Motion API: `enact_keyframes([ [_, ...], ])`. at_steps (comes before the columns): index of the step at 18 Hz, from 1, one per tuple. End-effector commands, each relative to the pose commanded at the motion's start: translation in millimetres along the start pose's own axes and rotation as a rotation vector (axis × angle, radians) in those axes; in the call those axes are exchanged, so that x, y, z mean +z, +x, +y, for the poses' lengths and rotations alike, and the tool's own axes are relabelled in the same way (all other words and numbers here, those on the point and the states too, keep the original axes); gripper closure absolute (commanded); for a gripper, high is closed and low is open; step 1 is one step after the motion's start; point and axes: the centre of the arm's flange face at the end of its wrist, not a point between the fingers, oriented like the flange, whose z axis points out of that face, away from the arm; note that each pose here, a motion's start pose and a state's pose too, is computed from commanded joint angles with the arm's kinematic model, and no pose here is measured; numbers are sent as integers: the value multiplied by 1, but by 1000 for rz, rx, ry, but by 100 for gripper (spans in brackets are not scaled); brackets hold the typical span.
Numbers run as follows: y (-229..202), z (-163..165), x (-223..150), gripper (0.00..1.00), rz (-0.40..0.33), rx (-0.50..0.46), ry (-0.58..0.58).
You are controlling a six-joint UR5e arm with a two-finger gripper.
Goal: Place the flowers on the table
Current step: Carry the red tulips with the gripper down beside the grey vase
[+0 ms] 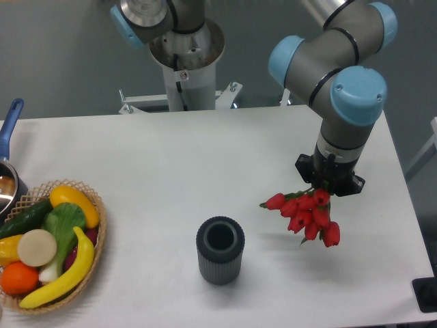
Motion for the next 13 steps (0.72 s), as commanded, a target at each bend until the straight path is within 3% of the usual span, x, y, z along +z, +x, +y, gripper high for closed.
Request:
enact_keyframes([
  [13,42,-14,39,95,111,41,-46],
])
